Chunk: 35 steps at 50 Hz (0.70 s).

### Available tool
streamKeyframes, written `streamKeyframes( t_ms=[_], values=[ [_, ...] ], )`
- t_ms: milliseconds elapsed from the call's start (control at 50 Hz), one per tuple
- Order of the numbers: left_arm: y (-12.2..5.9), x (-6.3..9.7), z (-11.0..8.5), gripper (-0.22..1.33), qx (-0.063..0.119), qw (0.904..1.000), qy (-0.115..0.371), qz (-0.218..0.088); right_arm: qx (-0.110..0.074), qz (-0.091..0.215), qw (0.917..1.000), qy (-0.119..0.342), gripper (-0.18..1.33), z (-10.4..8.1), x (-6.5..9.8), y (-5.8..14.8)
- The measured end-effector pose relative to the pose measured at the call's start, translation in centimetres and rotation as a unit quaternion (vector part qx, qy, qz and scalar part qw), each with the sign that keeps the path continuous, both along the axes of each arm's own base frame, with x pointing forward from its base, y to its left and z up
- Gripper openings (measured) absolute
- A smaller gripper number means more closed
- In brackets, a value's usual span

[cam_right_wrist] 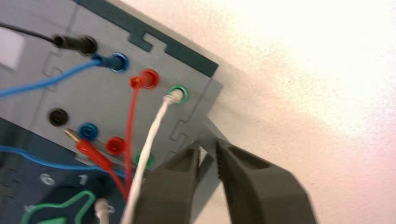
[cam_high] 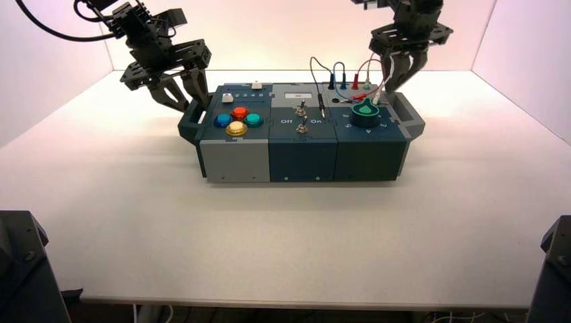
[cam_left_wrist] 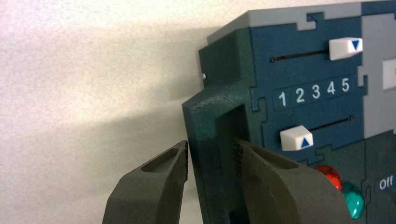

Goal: Move the box closer.

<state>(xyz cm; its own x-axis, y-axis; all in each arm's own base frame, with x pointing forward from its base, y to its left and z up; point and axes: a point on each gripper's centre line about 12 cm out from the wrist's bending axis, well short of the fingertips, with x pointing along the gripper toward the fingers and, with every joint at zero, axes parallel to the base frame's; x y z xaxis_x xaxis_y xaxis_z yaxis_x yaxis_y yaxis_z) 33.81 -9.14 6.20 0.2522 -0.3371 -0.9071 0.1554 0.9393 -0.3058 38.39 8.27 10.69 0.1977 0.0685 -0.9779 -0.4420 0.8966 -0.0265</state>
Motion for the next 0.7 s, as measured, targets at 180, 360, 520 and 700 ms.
streamKeyframes(
  t_ms=[180, 360, 520, 700],
  values=[
    [0.1, 0.0, 0.0, 1.05, 0.002, 1.0, -0.001, -0.003, 0.007, -0.04, 0.9991, -0.009, 0.67, 0.7, -0.8, -1.4],
    [0.2, 0.0, 0.1, 1.11, 0.007, 0.9999, -0.006, -0.008, 0.015, -0.088, 0.9957, -0.024, 0.82, 1.2, -1.9, -2.5],
    [0.3, 0.0, 0.1, 1.16, 0.014, 0.9997, -0.009, -0.017, 0.016, -0.106, 0.9937, -0.031, 1.09, 0.9, -2.8, -2.7],
    [0.2, -0.1, 0.1, 1.24, 0.017, 0.9996, -0.008, -0.022, 0.018, -0.114, 0.9928, -0.031, 1.17, 0.3, -3.2, -2.8]
  ],
)
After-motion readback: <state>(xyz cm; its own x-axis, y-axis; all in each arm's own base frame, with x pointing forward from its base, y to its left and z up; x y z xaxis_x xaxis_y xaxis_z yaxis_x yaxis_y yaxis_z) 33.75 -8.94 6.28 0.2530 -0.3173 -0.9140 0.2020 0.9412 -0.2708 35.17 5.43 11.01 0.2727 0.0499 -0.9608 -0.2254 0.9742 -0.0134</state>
